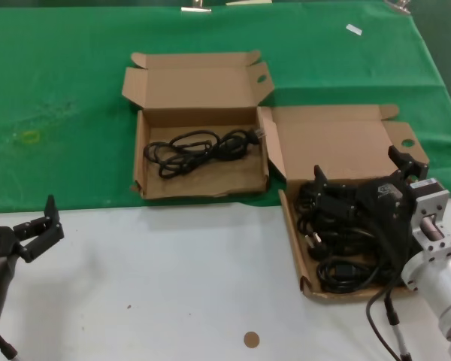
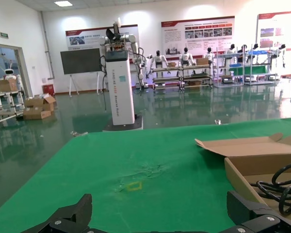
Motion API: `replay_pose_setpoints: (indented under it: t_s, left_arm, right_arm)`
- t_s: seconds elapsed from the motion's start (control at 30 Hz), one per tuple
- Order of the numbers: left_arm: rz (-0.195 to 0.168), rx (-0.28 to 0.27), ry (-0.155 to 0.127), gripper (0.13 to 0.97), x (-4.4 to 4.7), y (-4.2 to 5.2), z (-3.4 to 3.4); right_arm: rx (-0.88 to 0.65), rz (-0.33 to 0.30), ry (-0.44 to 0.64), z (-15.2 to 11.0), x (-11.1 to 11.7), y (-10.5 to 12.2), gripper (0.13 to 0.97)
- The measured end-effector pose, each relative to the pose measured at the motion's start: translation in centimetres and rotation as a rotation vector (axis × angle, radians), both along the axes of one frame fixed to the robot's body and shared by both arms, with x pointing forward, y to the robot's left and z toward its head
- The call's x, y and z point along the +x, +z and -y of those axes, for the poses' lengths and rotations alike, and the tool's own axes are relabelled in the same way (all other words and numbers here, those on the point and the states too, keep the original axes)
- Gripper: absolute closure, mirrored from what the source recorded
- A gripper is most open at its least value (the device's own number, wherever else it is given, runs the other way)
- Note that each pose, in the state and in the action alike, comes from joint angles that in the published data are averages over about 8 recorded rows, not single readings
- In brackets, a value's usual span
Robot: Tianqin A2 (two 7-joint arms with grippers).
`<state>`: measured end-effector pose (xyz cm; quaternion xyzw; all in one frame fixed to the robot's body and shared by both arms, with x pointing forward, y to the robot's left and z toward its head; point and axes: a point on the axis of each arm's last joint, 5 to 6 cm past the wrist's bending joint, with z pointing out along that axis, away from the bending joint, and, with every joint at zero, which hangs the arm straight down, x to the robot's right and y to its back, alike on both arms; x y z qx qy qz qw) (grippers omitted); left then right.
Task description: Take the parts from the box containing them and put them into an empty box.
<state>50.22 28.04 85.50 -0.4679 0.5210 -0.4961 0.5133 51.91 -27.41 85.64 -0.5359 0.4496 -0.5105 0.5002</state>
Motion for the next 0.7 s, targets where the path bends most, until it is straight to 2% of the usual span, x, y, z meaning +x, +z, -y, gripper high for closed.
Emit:
replay_pose_setpoints:
  t_s: [0.7]
  left_arm:
    - [0.0, 0.0, 0.0, 0.132, 0.0, 0.0, 0.0]
  right_arm:
    - [0.0, 0.0, 0.0, 0.0, 0.0, 0.0, 0.13]
